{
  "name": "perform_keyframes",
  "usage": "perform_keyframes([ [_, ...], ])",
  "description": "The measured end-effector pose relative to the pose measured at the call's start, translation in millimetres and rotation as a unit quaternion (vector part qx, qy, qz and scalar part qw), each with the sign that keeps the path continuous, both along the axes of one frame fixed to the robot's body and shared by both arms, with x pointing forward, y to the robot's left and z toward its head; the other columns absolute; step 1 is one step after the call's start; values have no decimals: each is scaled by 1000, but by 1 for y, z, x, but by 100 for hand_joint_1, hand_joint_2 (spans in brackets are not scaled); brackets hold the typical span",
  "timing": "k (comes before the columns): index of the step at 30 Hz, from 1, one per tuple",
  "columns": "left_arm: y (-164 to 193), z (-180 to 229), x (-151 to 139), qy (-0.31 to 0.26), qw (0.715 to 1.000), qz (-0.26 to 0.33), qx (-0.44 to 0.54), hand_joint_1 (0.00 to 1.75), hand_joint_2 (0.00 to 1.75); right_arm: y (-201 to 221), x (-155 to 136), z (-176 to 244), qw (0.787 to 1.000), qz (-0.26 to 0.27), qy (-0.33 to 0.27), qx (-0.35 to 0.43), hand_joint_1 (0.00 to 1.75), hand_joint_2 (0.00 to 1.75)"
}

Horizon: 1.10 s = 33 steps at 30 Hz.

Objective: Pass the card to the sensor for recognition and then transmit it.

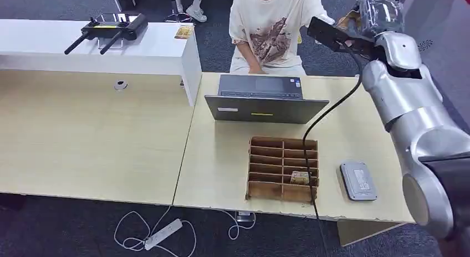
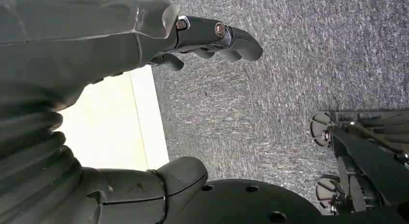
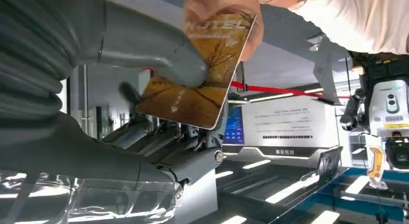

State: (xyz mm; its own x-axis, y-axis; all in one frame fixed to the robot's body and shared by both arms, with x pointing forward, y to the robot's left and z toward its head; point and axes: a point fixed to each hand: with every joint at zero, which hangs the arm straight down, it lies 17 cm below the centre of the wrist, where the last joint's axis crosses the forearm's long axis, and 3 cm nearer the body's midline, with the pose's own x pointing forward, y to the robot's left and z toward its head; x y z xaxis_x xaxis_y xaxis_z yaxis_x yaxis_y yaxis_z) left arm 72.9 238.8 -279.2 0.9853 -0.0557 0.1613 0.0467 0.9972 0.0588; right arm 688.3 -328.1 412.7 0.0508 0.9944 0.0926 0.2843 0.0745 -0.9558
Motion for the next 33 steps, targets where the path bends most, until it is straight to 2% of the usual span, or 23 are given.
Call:
perform_keyframes([
  [25,1,0,1,-3,1000,-1,4,0,175,0,-1,8,1000,15,-15,19,175,175],
  [29,1,0,1,-3,1000,-1,4,0,175,3,-1,8,998,31,-17,46,175,175],
  [33,1,0,0,-2,1000,-1,4,0,175,7,-1,4,991,67,-10,119,175,175],
])
